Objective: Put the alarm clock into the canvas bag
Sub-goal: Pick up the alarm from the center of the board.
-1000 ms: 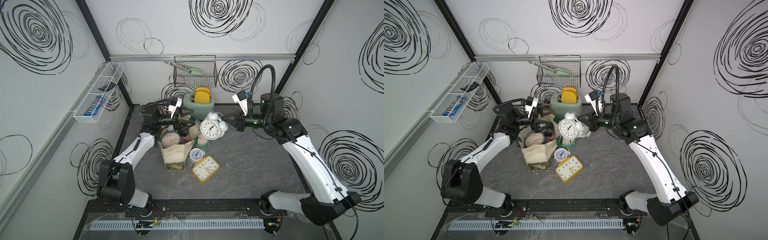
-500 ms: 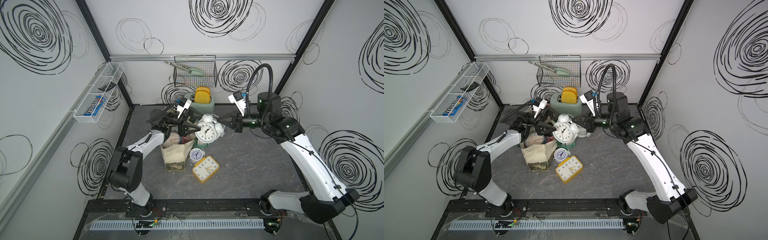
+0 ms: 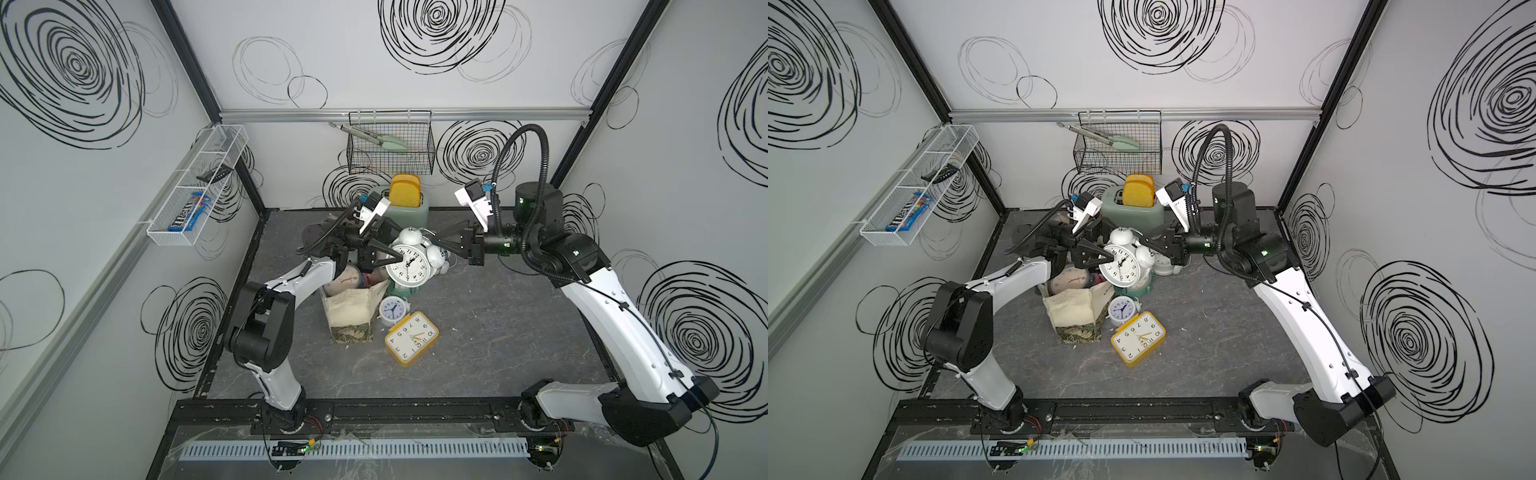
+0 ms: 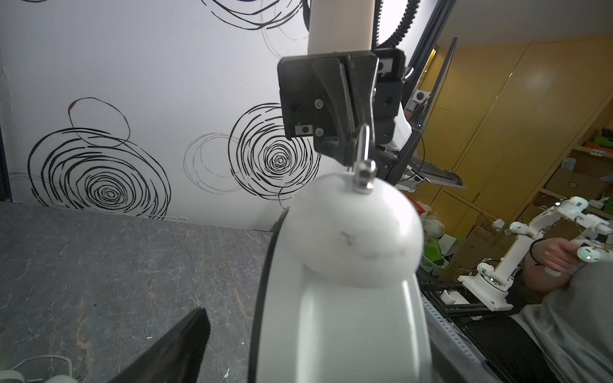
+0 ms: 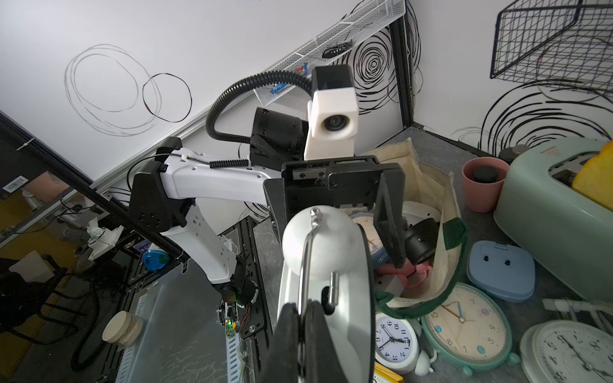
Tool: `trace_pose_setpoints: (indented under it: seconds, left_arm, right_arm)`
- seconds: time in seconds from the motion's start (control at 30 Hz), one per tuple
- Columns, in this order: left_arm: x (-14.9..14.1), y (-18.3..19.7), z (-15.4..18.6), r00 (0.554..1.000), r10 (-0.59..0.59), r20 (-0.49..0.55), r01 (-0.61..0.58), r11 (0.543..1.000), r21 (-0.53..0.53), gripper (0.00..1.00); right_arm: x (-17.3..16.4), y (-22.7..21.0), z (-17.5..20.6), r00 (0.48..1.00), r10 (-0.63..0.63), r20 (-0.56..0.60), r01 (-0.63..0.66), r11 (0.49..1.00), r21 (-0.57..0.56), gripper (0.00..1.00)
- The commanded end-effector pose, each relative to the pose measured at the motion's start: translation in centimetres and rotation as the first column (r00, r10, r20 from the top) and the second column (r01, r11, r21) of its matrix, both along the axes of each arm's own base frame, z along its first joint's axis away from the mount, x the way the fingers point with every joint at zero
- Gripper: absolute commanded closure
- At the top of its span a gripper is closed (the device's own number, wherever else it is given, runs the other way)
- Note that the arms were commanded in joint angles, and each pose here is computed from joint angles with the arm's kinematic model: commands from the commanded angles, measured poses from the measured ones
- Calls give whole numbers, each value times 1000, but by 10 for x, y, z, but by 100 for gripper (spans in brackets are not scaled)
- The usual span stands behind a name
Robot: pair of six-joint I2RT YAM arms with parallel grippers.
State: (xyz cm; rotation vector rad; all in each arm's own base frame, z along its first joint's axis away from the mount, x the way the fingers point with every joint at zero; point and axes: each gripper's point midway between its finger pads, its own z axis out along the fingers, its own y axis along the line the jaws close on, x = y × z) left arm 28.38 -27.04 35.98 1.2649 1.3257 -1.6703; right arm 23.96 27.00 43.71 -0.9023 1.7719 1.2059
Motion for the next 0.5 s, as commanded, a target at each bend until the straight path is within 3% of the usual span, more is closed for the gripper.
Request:
trace_pose_setpoints:
  seconds: [0.0,0.47]
  left_arm:
    - [-21,2,10,985,-19,173,26,999,-38,11]
    - [-13,4,17,988,-3,153,9,999,-39,54]
  right_arm:
    - [-6,3,37,992,35,118,-43,997,70,100]
    - [6,-8,35,988,68,141,-84,990,114,100]
